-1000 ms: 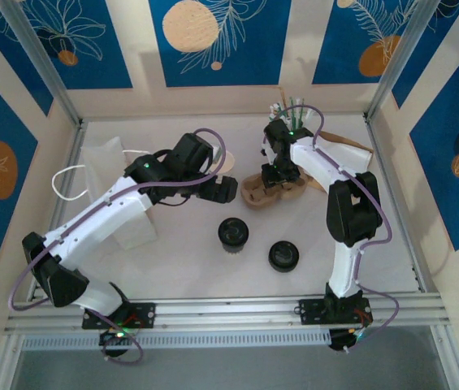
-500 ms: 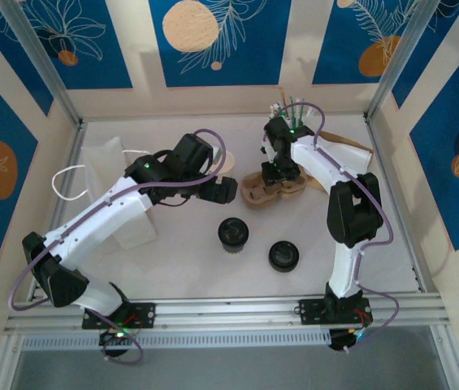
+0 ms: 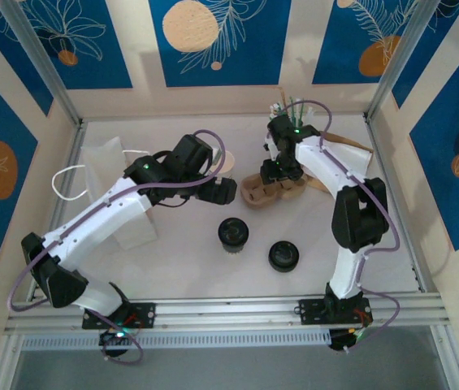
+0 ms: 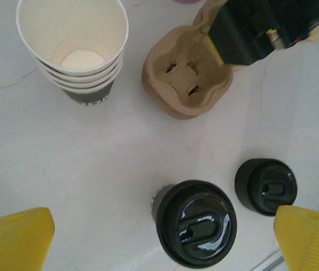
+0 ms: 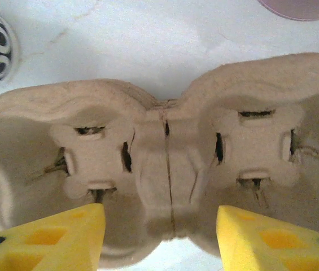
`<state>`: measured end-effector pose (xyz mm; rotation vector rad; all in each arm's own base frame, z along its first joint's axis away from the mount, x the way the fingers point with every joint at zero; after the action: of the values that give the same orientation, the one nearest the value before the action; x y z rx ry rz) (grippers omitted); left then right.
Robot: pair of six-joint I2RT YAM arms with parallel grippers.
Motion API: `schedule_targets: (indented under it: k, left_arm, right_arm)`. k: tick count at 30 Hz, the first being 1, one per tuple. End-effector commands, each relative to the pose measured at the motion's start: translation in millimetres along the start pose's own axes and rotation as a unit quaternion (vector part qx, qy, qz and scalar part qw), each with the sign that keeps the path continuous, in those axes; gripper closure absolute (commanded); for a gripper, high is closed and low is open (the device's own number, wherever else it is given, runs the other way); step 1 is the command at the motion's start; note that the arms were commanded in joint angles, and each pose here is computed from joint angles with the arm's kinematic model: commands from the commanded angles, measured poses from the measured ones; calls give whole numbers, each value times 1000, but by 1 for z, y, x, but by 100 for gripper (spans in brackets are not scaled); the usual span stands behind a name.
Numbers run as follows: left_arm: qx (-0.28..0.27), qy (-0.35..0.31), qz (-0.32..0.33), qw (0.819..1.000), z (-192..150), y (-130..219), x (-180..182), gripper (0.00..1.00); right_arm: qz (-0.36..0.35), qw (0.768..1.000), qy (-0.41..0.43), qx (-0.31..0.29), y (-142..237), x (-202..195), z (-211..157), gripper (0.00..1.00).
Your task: Pack the takeout coffee
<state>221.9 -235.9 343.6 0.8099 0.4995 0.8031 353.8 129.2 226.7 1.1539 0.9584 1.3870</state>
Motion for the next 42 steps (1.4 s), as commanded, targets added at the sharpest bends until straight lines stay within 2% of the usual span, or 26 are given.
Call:
schedule_targets:
  k: [1, 4, 8, 13, 17, 23, 26, 32, 42]
  left_arm:
    - [-9, -55, 1, 998, 20, 8, -23, 0]
    - [-7, -88, -2, 996, 38, 3, -42, 0]
    - [-3, -118, -30, 992, 61, -16, -69, 2]
    - [27, -137, -53, 989, 83, -61, -90, 5]
    - [41, -141, -65, 987, 93, -96, -97, 6]
    - [69, -116, -70, 988, 92, -151, -86, 7]
    - [74, -113, -69, 988, 90, -167, -85, 7]
    - [78, -103, -68, 989, 88, -186, -83, 7]
    - [88, -90, -65, 990, 85, -197, -76, 7]
  right_arm:
    - [76, 993, -84, -29, 39, -20, -8, 48]
    - [138, 976, -162, -41, 49, -49, -17, 49]
    - [231, 936, -261, -49, 43, -96, -31, 50]
    - [298, 895, -325, -63, 27, -138, -38, 53]
    - [342, 870, -348, -68, 13, -156, -37, 55]
    - [353, 862, -360, -56, -10, -162, -31, 62]
    - [353, 861, -364, -50, -19, -164, -29, 63]
    - [359, 858, -365, -40, -31, -166, -26, 64]
    - [368, 857, -361, -24, -43, -164, -24, 64]
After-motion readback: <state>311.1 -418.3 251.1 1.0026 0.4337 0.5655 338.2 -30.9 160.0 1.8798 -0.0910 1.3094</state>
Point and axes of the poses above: each hand's point on the last joint's axis, 136 mm out from that joint toward the fingers, its own y axis back along the fingers, its own x axis along the line the jaws close on, z = x × y, the point moved 10 cm from there along y, back along the fingers, and after that the axes turned 14 degrees about -y, right-handed, at the moved point
